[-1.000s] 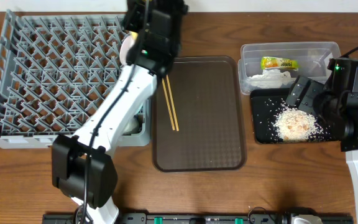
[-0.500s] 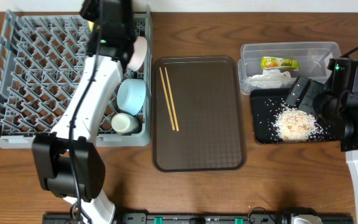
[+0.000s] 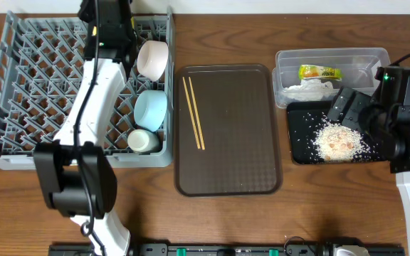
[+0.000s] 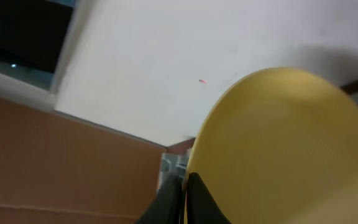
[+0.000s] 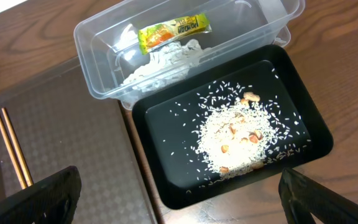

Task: Sort waste into correct bins and load items into the dishwasher
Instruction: 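Lift the yellow plate and carry it left into the dish rack, then stand the yellow plate upright at the rack's back and release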

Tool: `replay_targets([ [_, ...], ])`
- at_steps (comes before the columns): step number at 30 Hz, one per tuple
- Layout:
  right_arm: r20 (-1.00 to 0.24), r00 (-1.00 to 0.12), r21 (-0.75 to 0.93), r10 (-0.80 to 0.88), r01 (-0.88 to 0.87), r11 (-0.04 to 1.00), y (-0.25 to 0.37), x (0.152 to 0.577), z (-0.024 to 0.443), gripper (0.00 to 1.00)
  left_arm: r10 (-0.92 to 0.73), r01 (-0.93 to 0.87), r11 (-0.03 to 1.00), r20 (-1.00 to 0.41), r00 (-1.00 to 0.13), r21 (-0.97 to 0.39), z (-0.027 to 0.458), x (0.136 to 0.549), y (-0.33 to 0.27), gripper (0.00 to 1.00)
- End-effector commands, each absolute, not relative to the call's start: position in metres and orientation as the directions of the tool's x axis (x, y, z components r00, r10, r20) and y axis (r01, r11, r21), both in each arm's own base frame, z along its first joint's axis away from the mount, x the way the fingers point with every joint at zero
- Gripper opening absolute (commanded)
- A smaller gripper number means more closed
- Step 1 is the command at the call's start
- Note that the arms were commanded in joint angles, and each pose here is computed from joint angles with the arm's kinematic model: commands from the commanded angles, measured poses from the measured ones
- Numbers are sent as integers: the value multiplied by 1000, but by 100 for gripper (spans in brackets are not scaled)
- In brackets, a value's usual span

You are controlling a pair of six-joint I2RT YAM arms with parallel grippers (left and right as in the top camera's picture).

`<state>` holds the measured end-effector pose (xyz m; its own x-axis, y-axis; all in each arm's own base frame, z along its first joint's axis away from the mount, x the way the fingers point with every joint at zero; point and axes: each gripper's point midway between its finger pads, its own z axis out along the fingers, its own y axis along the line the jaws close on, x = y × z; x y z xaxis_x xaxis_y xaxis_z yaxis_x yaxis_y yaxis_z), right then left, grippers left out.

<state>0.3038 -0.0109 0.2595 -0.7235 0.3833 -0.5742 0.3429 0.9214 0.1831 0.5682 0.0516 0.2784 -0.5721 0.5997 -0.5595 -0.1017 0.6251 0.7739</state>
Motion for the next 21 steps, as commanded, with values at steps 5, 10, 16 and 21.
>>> replay_targets([
  [5,-583,-709,181,397,363,914,-16,305,263,99,594,-86,617,-534,-601,783,258,575,66,7],
  [10,-583,-709,181,397,363,914,-16,305,263,99,577,-172,606,-578,-577,776,276,578,75,7],
  [16,-583,-709,181,397,363,914,-16,305,263,99,563,-241,595,-612,-555,767,290,579,79,8],
  [21,-583,-709,181,397,363,914,-16,305,263,99,563,-218,594,-594,-574,774,284,577,80,7],
])
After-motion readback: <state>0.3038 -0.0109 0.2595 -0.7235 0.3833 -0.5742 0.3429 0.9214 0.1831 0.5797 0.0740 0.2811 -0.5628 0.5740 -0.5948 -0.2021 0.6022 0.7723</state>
